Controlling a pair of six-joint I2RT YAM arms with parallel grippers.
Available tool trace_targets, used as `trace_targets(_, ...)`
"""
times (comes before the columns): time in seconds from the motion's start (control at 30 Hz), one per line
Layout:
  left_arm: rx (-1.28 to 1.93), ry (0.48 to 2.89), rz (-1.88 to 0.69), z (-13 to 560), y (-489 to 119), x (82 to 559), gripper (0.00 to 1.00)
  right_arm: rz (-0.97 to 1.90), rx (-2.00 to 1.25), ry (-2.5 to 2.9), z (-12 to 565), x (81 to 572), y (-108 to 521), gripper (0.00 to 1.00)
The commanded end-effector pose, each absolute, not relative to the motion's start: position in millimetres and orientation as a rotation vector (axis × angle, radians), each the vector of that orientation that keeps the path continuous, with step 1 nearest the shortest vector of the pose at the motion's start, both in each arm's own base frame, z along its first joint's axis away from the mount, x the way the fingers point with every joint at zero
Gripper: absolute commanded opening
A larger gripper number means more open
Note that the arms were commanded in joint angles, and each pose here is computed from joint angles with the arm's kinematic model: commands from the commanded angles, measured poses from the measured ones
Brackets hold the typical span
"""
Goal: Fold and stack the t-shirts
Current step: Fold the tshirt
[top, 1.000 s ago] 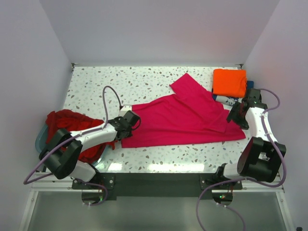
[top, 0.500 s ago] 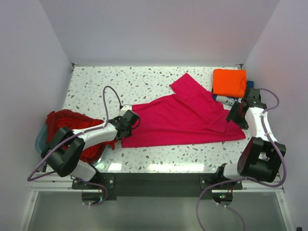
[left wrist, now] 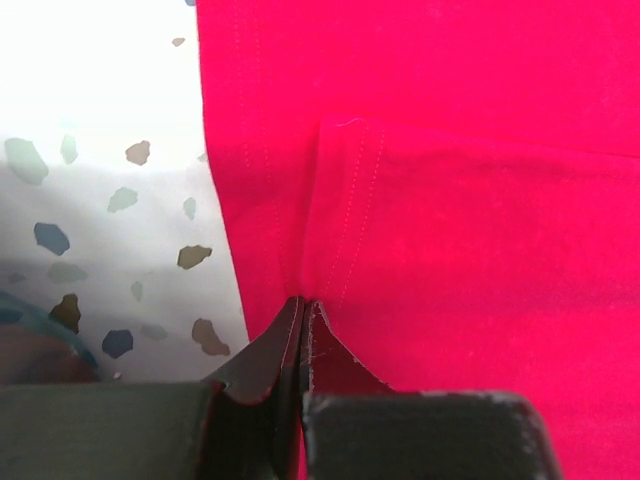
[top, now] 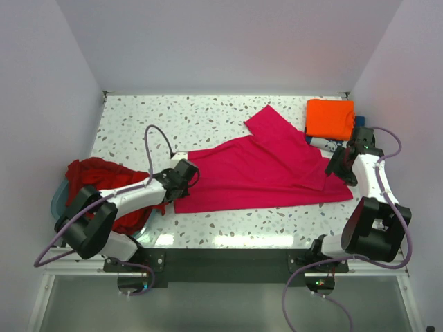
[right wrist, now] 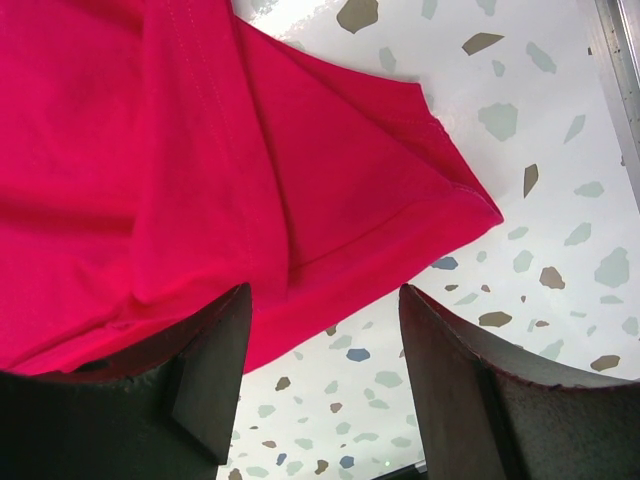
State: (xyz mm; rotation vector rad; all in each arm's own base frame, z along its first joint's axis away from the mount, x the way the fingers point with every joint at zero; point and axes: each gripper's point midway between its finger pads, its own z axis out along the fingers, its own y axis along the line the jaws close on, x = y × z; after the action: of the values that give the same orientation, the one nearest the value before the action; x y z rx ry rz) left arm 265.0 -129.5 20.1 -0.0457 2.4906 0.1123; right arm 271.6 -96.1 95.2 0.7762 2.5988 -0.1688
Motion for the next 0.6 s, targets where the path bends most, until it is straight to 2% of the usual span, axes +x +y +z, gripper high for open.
trace_targets(0.0, -0.128, 2.445, 0.113, 36.2, -117.7, 264.1, 0.0, -0.151, 0.741, 2.58, 101.2, 274.4, -93.2, 0.64)
trace_targets(0.27, -0.204, 2.407, 0.065, 55.5, -109.0, 251.2, 0.0, -0.144, 0.731, 2.581, 101.2, 275.4, -91.3, 0.64)
trace_targets(0.57, -0.284, 2.432, 0.081, 49.9, -95.4, 231.5, 0.0, -0.136, 0.721, 2.579, 102.8, 276.2, -89.4, 0.64)
